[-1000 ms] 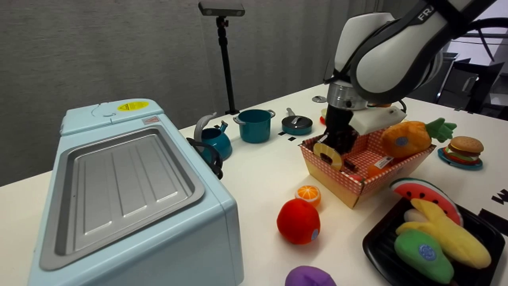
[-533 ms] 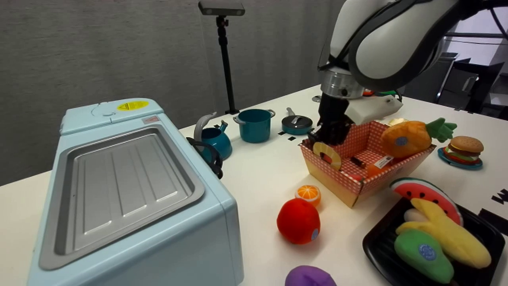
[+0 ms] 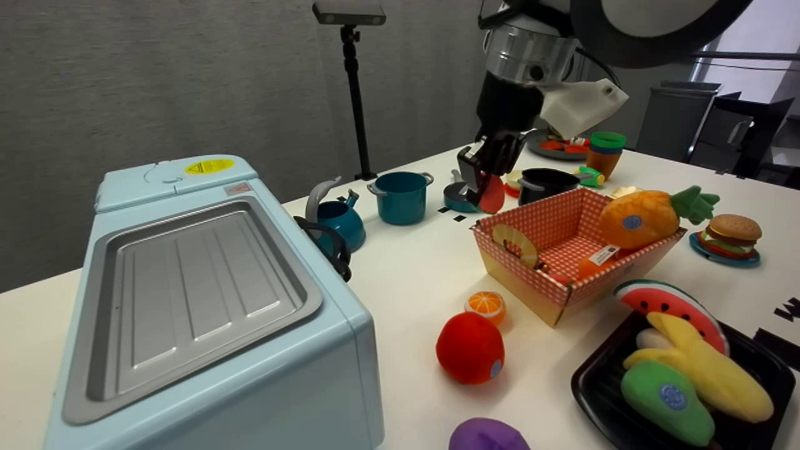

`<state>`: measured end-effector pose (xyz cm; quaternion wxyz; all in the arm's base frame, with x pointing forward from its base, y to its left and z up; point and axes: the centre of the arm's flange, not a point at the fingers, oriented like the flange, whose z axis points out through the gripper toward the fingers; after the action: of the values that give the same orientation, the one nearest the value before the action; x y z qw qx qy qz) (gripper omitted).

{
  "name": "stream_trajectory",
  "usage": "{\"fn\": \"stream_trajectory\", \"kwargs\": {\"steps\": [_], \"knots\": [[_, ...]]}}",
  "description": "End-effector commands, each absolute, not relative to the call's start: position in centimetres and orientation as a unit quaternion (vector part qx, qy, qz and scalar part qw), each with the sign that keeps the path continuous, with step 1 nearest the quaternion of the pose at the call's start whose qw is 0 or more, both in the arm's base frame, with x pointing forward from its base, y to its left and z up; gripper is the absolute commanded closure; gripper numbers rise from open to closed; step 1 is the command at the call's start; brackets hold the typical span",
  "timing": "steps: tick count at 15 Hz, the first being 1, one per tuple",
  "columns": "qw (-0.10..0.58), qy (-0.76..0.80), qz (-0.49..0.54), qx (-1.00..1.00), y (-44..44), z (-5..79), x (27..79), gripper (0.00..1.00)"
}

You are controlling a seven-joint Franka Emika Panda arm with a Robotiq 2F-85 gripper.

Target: Take three fruit plush toys out of the box and put them on the table

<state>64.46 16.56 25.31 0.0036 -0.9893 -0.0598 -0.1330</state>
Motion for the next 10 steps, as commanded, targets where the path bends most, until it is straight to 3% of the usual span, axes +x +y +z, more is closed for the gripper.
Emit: {"fn": "stream_trajectory", "kwargs": {"steps": [1, 4, 5, 7, 10], "knots": [[0.013, -0.120, -0.151, -0.981, 18.9, 26.7, 61.9, 0.97], [0.035, -0.142, -0.141, -0.979, 20.6, 26.1, 60.9, 0.97], [0.037, -0.150, -0.138, -0.978, 21.0, 25.8, 60.6, 0.61], [0.035, -0.166, -0.130, -0.977, 21.5, 25.4, 60.0, 0.54], [0.034, -0.179, -0.121, -0.976, 21.5, 24.9, 59.5, 0.31]]}}
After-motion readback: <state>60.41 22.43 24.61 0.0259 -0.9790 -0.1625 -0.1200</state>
